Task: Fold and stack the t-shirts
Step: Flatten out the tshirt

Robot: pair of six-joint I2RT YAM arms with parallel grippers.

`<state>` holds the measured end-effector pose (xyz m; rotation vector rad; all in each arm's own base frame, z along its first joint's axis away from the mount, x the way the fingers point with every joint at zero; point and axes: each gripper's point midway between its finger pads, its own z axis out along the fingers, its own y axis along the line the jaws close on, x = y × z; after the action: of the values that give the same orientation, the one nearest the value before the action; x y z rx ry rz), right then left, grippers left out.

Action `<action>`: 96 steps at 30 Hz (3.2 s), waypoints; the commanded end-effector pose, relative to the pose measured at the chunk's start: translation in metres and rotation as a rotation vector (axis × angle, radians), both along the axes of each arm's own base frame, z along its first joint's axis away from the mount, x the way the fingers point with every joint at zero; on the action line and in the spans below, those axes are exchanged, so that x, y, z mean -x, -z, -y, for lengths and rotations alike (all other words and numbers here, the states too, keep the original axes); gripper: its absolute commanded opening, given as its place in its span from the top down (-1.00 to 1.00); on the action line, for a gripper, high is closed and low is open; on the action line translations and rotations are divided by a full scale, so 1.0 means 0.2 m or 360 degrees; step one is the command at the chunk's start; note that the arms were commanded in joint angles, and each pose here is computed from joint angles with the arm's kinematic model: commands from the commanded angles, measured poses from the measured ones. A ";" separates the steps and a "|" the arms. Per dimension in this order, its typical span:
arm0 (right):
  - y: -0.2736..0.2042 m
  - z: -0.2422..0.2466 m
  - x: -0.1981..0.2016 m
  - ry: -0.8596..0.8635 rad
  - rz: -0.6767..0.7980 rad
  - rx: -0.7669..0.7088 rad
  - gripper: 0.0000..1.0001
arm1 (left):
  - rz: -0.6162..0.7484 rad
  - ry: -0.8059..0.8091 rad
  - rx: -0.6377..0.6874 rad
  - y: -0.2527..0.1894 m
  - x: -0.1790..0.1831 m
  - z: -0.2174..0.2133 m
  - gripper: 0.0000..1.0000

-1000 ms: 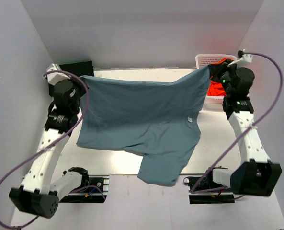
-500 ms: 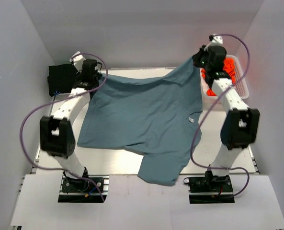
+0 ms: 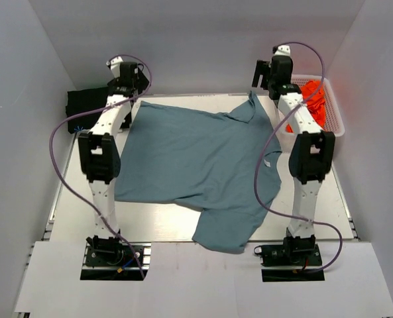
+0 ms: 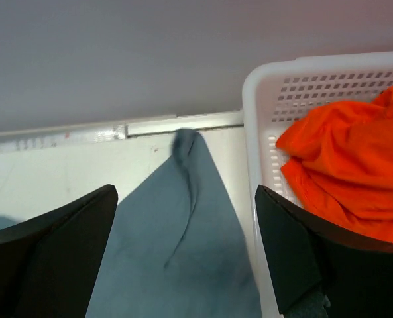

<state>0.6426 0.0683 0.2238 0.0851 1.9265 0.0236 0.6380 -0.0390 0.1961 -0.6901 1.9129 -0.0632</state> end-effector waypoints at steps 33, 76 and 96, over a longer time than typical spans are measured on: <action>0.99 -0.36 2.07 -0.0106 -0.1351 -0.0724 -0.81 | -0.0860 0.0270 0.0378 0.72 1.60 0.15 -0.98; 0.56 0.15 1.82 0.0269 -0.0966 -0.0267 -0.81 | -0.0559 0.0258 0.0263 0.29 1.48 0.10 -0.98; 0.92 -0.14 1.00 0.0269 -0.1243 0.0006 -0.81 | -0.0755 0.0502 -0.0106 0.71 0.64 0.17 -0.98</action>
<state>0.4316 0.1003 0.0360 0.2534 2.6845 -0.0880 0.4948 -0.0693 0.0548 -0.4355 2.4603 -0.0365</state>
